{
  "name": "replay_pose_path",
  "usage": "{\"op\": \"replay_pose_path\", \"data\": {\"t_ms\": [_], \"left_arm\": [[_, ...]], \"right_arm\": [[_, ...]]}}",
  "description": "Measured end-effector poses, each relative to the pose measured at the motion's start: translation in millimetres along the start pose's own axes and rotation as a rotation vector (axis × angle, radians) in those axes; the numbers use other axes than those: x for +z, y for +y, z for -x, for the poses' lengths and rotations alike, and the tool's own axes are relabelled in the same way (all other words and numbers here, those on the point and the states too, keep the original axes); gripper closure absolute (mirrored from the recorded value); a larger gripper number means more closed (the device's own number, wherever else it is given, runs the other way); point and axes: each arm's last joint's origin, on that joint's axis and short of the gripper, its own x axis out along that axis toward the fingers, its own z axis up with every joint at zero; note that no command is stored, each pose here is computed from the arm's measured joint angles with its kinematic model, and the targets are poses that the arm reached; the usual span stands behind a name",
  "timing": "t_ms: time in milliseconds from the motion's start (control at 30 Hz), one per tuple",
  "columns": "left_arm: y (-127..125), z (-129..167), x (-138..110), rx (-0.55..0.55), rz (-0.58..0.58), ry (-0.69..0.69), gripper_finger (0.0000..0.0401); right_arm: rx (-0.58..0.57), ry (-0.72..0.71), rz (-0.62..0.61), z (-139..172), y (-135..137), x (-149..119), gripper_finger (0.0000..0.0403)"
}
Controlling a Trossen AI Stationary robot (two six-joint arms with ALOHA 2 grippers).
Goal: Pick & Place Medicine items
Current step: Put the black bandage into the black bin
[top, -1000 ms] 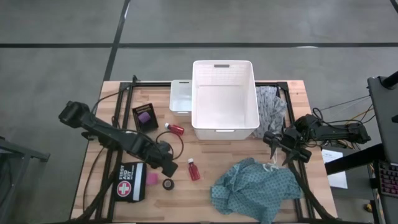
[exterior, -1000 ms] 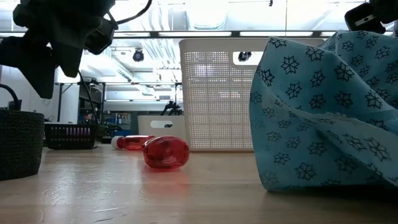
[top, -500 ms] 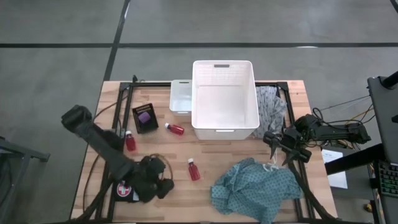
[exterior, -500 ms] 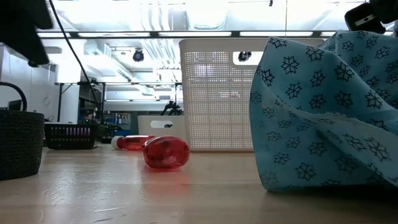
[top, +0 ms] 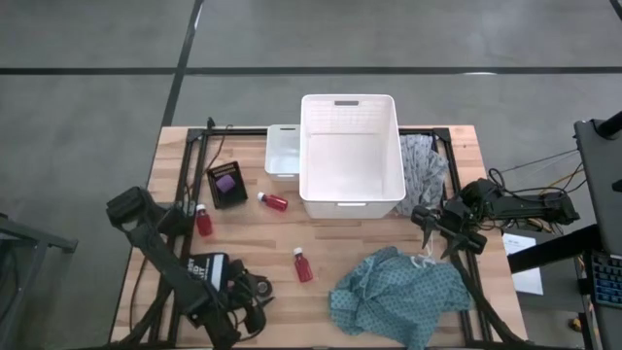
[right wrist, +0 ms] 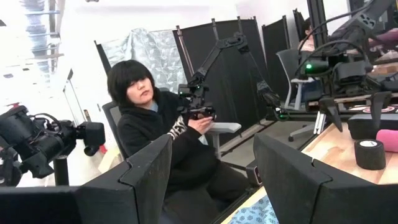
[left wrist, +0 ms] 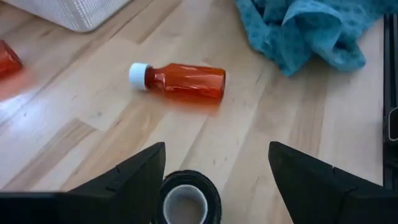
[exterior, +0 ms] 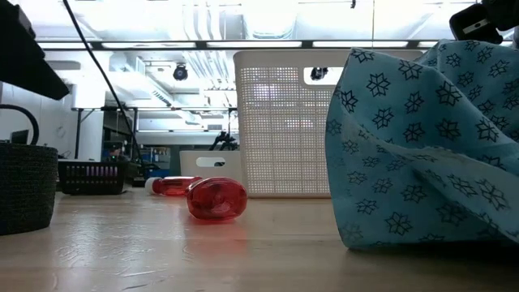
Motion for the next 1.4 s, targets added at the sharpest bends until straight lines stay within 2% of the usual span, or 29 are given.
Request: {"op": "replay_pose_path", "data": {"t_ms": [267,467,633,1400], "left_arm": [[1.0,7.2,-8.7,0.024,-0.090,-0.037,0.0112],[-2.6,15.1,-23.4,-0.031,-0.134,-0.064,0.0112],[-4.9,15.4,-23.6,-0.045,-0.203,-0.089,0.0110],[23.2,-8.7,-49.7,-0.026,-0.141,-0.045,0.0105]], "right_arm": [[0.000,0.000,0.000,0.0,0.0,0.0,0.0179],[0.000,0.000,0.000,0.0,0.0,0.0,0.0179],[0.000,0.000,0.000,0.0,0.0,0.0,0.0179],[0.000,0.000,0.000,0.0,0.0,0.0,0.0179]]}}
